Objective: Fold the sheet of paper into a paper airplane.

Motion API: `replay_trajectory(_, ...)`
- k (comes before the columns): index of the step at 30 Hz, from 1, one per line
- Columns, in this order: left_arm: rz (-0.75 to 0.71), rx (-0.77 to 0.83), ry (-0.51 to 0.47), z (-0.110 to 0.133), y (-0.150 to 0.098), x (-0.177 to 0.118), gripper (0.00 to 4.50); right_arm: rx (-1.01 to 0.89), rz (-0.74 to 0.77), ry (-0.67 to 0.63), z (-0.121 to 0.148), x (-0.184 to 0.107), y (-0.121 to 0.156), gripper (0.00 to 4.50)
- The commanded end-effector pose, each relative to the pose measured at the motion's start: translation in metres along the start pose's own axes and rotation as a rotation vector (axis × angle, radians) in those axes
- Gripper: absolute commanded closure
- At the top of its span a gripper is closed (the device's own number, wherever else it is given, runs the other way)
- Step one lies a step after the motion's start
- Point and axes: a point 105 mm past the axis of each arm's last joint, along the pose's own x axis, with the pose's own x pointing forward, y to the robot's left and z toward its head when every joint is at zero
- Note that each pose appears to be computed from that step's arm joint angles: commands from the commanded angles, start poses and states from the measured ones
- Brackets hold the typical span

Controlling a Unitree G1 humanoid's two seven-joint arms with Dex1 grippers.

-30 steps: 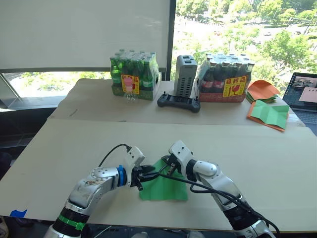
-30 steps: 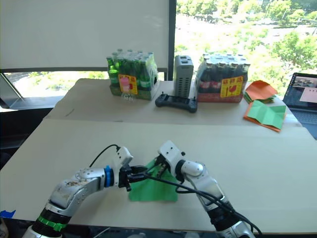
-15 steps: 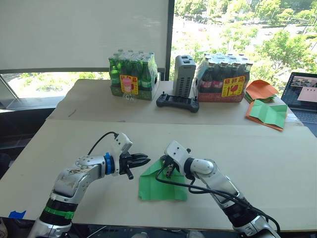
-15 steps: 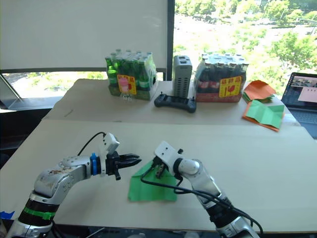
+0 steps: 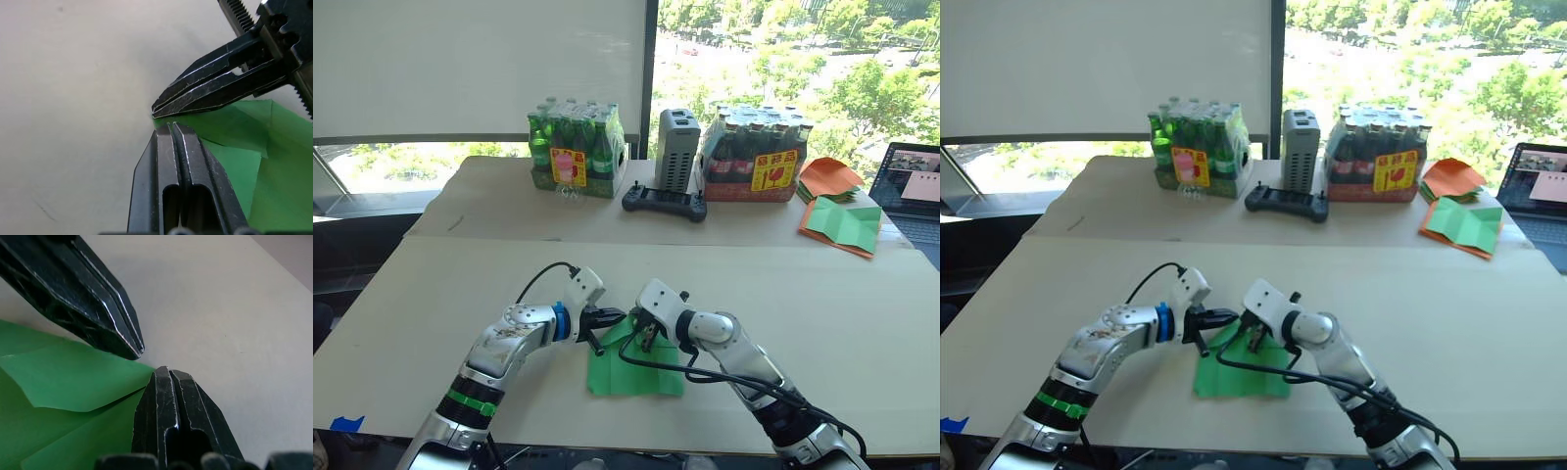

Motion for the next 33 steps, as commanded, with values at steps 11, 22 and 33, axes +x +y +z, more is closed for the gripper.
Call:
replay_trajectory(11,-0.031,0.078,0.1,-0.027,-0.004,0.008,4.41,0.029,0.042,0.048,-0.011,0.003,0.014,4.5)
replay_trajectory(22,-0.006,0.074,0.168,-0.052,-0.007,-0.015,4.41,0.037,0.039,0.051,-0.012,0.002,0.015,4.5)
replay_trajectory(33,0.014,0.044,0.221,-0.073,-0.015,-0.045,4.41,0.04,0.042,0.048,-0.011,0.003,0.016,4.5)
